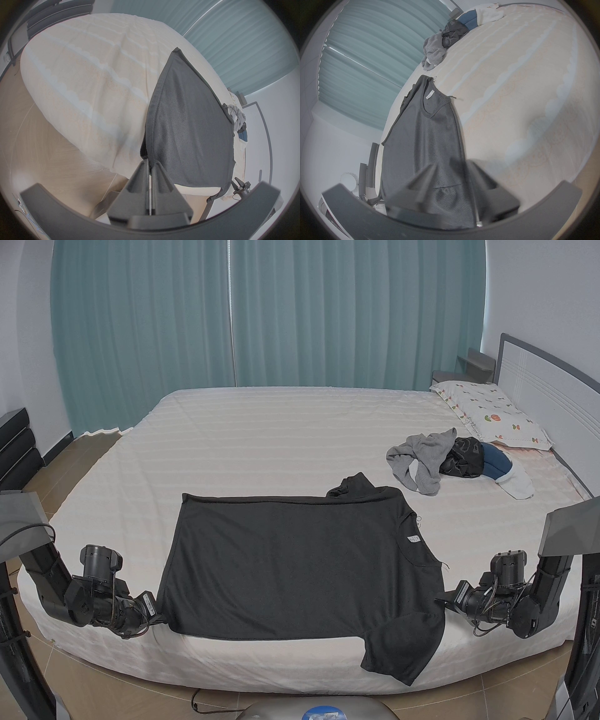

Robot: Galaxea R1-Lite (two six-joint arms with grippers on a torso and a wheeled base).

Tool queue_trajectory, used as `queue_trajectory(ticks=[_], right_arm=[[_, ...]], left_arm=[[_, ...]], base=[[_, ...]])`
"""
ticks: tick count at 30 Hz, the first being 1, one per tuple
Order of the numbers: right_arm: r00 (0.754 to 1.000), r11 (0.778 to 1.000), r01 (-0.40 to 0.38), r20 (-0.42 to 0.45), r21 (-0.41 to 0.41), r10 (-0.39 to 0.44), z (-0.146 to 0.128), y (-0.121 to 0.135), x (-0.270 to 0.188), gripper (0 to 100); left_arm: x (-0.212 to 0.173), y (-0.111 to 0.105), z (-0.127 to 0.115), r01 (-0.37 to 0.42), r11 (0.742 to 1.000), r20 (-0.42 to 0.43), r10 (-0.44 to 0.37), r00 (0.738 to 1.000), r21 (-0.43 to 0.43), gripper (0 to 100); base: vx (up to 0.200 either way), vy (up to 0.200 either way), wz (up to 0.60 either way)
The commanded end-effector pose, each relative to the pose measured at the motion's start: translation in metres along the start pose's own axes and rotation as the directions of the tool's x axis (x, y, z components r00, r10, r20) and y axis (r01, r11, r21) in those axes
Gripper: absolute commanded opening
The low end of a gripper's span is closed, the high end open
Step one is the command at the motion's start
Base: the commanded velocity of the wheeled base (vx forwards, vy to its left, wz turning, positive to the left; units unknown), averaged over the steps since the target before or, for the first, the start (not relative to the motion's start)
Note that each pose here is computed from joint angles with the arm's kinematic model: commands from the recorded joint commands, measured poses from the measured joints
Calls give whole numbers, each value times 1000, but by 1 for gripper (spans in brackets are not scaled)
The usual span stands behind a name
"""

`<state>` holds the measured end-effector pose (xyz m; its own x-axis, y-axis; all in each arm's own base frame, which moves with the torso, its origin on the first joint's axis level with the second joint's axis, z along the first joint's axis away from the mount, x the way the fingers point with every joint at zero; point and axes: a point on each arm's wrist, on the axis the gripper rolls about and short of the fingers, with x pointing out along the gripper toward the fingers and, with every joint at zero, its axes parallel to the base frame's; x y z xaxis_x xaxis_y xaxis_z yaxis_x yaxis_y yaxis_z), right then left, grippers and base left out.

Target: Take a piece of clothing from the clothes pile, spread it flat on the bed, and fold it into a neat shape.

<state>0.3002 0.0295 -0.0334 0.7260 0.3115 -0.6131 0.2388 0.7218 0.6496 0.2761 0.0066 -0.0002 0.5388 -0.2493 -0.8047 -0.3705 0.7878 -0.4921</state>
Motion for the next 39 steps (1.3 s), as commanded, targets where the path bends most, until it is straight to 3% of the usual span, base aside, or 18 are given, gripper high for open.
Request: queue_trajectory(ticks=[1, 18, 19, 26, 29, 32, 39], right_arm=[[1000, 1000, -7, 14, -3, 7, 4, 0, 5, 0], [991, 997, -71, 115, -34, 74, 32, 12, 21, 0], [990, 997, -72, 116, -33, 75, 32, 11, 24, 100], [989, 996, -80, 122, -36, 84, 33, 12, 22, 100], [987, 994, -94, 123, -49, 99, 27, 13, -4, 100], [988, 987, -148, 28, -69, 150, 9, 10, -24, 100], [985, 983, -151, -96, -103, 142, -29, -6, -31, 100]], left_arm=[[0, 0, 0, -1, 1000, -2, 1, 1000, 0, 0], [0, 0, -1, -1, 1000, -2, 1, 1000, 0, 0], [0, 0, -1, -1, 1000, -2, 1, 1000, -1, 0], [1, 1, -1, -2, 1000, -4, 2, 1000, -2, 0], [1, 1, 0, -3, 1000, -3, 3, 1000, -3, 0], [0, 2, 1, -3, 1000, 3, 3, 1000, -7, 0], [-2, 1, 1, -1, 1000, 6, 1, 1000, -6, 0]], base=[[0, 0, 0], [0, 0, 0], [0, 0, 0], [0, 0, 0], [0, 0, 0], [0, 0, 0], [0, 0, 0]])
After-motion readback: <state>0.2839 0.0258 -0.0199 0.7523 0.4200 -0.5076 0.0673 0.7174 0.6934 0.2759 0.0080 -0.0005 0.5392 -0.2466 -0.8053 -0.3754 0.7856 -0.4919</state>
